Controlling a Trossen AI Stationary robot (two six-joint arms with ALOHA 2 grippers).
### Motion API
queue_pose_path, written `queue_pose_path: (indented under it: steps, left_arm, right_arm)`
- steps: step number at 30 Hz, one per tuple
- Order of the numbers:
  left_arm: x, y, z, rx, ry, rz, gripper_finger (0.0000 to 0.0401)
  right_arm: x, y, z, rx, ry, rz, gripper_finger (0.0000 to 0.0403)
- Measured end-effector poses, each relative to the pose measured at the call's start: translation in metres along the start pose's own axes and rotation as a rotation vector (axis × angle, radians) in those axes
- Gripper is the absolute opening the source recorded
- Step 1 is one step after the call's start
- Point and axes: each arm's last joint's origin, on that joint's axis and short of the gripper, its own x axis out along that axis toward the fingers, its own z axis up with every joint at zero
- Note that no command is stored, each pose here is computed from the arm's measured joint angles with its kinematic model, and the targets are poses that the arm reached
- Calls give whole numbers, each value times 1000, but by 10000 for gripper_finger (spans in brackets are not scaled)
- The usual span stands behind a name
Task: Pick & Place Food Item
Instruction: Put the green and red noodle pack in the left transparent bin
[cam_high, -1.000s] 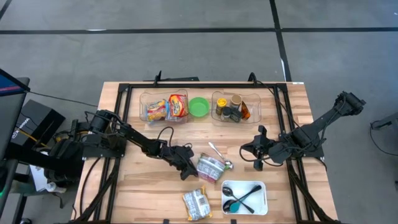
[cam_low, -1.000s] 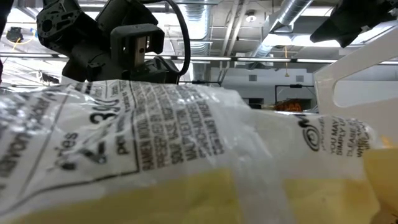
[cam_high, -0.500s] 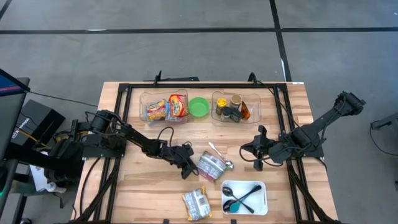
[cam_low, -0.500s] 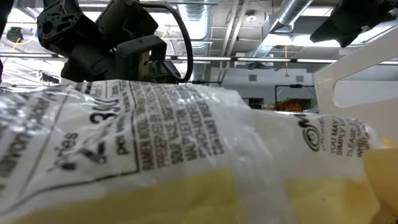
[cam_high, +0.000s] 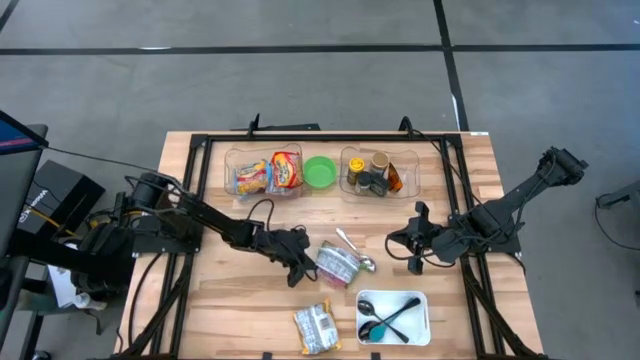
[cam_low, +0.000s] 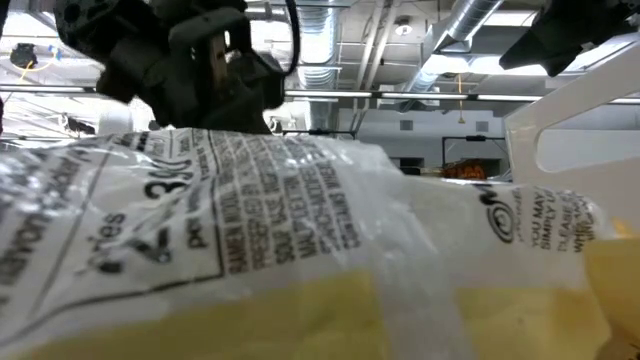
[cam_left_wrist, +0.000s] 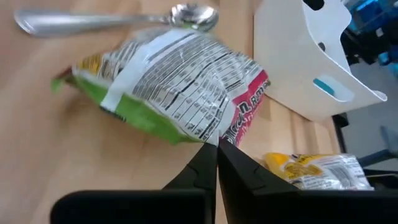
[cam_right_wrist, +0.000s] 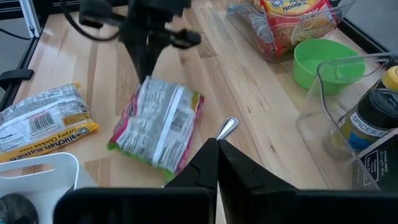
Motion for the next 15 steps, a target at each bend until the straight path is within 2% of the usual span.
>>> queue_pose_path:
  steps: [4,8,15]
  left_arm:
    - [-18,-5,10,95,-28,66,1]
    - [-36,-10,19,242,-53,128,1]
    - [-58,-20,34,535,-113,126,0]
  right_arm:
    - [0,0,0,-2,2,-1,1]
    - [0,0,0,-2,2,-1,1]
    - [0,0,0,-3,3,-1,1]
